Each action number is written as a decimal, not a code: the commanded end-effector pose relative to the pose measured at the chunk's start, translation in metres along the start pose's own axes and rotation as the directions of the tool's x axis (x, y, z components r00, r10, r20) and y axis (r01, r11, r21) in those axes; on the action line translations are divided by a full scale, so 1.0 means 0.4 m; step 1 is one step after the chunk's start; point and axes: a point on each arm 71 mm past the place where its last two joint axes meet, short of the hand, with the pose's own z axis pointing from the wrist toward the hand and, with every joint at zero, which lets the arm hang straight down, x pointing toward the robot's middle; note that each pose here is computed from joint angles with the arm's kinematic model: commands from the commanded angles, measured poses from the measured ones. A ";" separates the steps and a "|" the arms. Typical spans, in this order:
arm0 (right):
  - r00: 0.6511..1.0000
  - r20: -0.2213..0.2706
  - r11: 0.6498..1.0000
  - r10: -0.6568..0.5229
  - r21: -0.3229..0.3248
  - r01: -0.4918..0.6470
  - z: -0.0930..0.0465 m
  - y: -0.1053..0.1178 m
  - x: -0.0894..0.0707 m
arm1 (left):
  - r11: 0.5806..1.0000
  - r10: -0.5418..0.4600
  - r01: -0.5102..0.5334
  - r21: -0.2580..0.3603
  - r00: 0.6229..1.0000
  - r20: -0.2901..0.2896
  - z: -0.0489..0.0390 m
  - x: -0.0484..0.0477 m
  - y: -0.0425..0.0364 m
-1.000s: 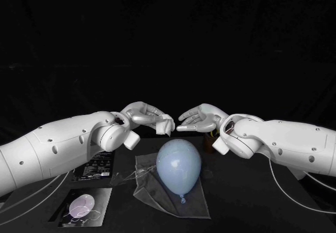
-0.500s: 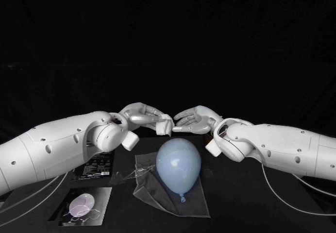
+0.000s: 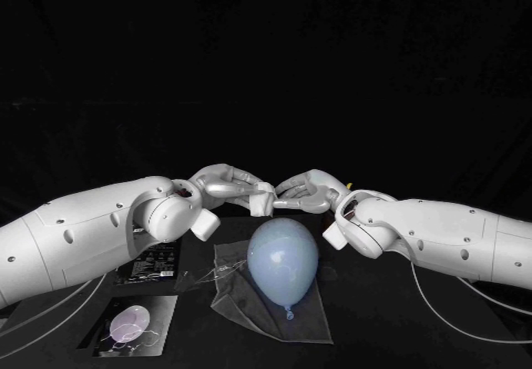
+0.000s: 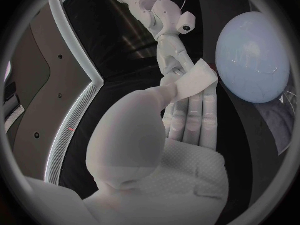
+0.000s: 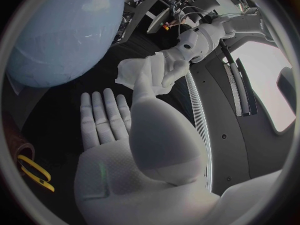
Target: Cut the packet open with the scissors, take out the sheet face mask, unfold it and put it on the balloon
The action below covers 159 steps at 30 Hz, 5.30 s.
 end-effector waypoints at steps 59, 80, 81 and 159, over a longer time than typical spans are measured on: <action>0.910 -0.169 0.922 -0.378 0.014 0.386 0.037 0.148 -0.066 | 1.000 -0.003 0.003 -0.012 1.000 -0.007 -0.008 -0.025 0.003; 0.543 -0.120 0.547 -0.831 0.000 0.837 0.059 0.239 -0.065 | 0.999 -0.028 0.029 -0.042 1.000 0.010 -0.017 -0.052 0.013; 0.544 -0.119 0.548 -0.831 -0.003 0.837 0.059 0.240 -0.063 | 0.999 -0.026 0.027 -0.046 1.000 0.007 -0.017 -0.052 0.014; 0.839 -0.053 0.840 -0.541 0.006 0.542 0.052 0.220 -0.074 | 0.990 -0.141 0.142 0.003 0.986 -0.087 -0.013 -0.036 0.004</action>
